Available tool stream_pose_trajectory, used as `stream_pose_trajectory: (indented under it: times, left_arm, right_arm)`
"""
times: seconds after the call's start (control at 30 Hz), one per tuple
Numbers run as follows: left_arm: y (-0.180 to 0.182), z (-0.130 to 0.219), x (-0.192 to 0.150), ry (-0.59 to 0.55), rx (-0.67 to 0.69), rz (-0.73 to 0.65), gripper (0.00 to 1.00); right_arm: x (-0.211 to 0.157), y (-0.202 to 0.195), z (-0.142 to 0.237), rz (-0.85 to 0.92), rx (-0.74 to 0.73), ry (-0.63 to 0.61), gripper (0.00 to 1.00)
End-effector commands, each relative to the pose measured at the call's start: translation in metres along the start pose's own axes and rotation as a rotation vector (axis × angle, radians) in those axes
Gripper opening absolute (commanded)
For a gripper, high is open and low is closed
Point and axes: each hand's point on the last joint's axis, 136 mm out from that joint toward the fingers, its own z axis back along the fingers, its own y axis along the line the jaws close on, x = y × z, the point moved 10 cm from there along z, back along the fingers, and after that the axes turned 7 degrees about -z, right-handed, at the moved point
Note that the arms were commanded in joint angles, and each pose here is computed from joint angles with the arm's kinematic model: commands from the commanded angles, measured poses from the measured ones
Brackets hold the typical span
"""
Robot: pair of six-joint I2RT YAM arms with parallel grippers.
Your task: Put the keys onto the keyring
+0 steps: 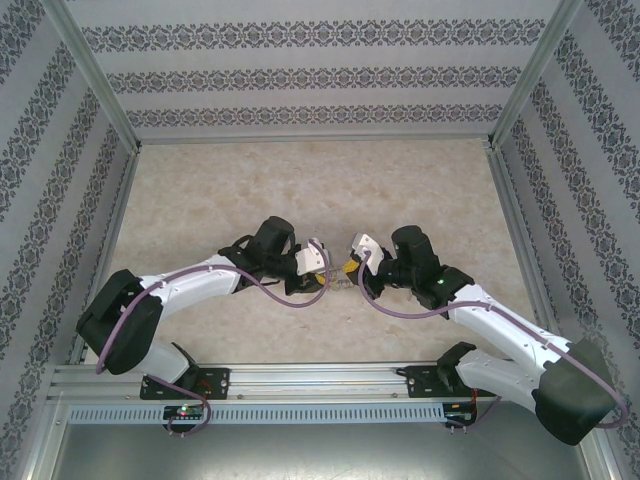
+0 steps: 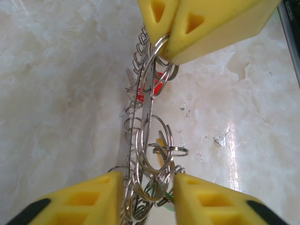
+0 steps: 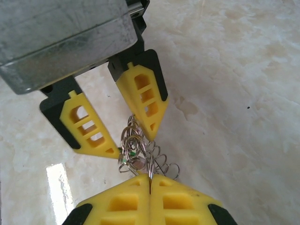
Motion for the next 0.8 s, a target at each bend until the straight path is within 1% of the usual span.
stream_pose_trajectory:
  times: [0.0,0.23,0.37,0.57,0.77]
  left_arm:
    - [-0.002,-0.002,0.003,0.032,-0.002,-0.027,0.26]
    - [-0.001,0.004,0.004,0.055,0.113,-0.062,0.07]
    - [-0.001,0.004,0.006,0.058,0.141,-0.074,0.00]
    - [-0.002,0.000,0.008,0.071,0.157,-0.075,0.00]
    - [-0.004,-0.001,0.007,0.099,0.169,-0.078,0.00]
  right_arm:
    - [0.013,-0.002,0.004,-0.025,-0.004,-0.029,0.00]
    - [0.007,-0.001,0.008,-0.160,-0.074,0.052,0.00]
    - [0.004,0.001,0.006,-0.207,-0.110,0.107,0.00]
    - [0.004,0.008,0.004,-0.219,-0.146,0.210,0.00]
    - [0.006,0.006,0.007,-0.267,-0.210,0.305,0.00]
